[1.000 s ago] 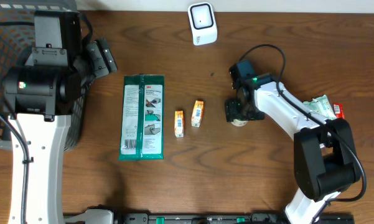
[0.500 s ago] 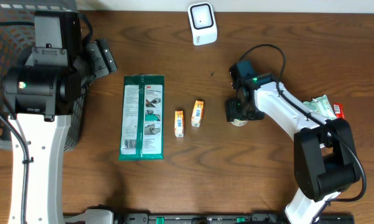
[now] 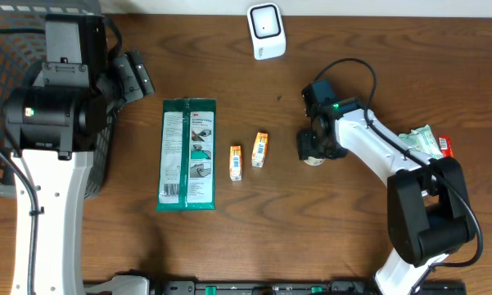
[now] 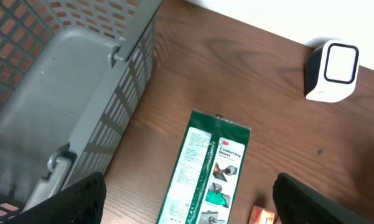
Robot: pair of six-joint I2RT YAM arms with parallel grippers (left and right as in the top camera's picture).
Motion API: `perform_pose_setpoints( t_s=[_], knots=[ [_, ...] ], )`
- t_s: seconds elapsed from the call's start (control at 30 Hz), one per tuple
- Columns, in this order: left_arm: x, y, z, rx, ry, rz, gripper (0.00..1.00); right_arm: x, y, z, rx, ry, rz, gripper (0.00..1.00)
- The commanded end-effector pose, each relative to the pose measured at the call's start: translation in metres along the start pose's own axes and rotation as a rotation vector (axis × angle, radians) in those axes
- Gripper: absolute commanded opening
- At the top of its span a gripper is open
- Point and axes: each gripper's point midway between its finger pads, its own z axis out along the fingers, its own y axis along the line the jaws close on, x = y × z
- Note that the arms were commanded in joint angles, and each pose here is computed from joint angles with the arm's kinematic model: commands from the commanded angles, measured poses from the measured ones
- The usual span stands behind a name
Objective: Scan the item barcode
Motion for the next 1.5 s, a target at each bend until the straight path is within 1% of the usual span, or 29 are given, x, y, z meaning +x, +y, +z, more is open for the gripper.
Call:
perform_pose_setpoints(
  t_s=[0.0, 0.1, 0.13, 0.7, 0.8, 0.93, 1.07, 1.1, 1.13, 1.2, 1.3, 1.37, 1.4, 1.47],
  knots=[
    [0.000, 0.002, 0.001, -0.009, 0.003, 0.007, 0.86, 0.007, 0.002, 0.001, 0.001, 0.012, -0.001, 0.55],
    [0.000, 0.002, 0.001, -0.009, 0.003, 0.007, 0.86, 0.008, 0.002, 0.001, 0.003, 0.018, -0.001, 0.68],
    [0.000, 0.002, 0.001, -0.009, 0.003, 0.007, 0.86, 0.009, 0.001, 0.001, 0.003, 0.019, -0.001, 0.69],
    [0.000, 0.002, 0.001, -0.009, 0.003, 0.007, 0.86, 0.009, 0.000, 0.002, 0.009, 0.018, -0.001, 0.70],
    [0.000, 0.002, 0.001, -0.009, 0.003, 0.007, 0.86, 0.009, 0.000, 0.002, 0.010, 0.016, -0.001, 0.65],
    [0.000, 0.002, 0.001, -0.009, 0.003, 0.007, 0.86, 0.008, 0.000, 0.002, 0.010, 0.016, 0.000, 0.55],
    [0.000, 0.002, 0.001, -0.009, 0.003, 0.007, 0.86, 0.007, 0.001, 0.000, 0.009, 0.014, -0.001, 0.50],
    [0.000, 0.002, 0.001, -0.009, 0.003, 0.007, 0.86, 0.006, 0.001, -0.001, 0.007, 0.012, -0.001, 0.47],
    [0.000, 0.002, 0.001, -0.009, 0.003, 0.007, 0.86, 0.004, 0.003, -0.005, -0.001, 0.008, -0.001, 0.40],
    [0.000, 0.002, 0.001, -0.009, 0.003, 0.007, 0.86, -0.001, 0.008, -0.016, -0.026, 0.001, -0.011, 0.31],
    [0.000, 0.002, 0.001, -0.009, 0.003, 0.007, 0.86, -0.012, 0.013, -0.042, -0.049, -0.038, -0.023, 0.20],
    [0.000, 0.002, 0.001, -0.009, 0.003, 0.007, 0.86, -0.023, 0.016, -0.063, -0.064, -0.087, -0.047, 0.04],
    [0.000, 0.002, 0.001, -0.009, 0.003, 0.007, 0.86, -0.030, 0.018, -0.077, -0.074, -0.124, -0.059, 0.01],
    [0.000, 0.002, 0.001, -0.009, 0.003, 0.007, 0.86, -0.040, 0.021, -0.104, -0.095, -0.194, -0.059, 0.01]
  ],
)
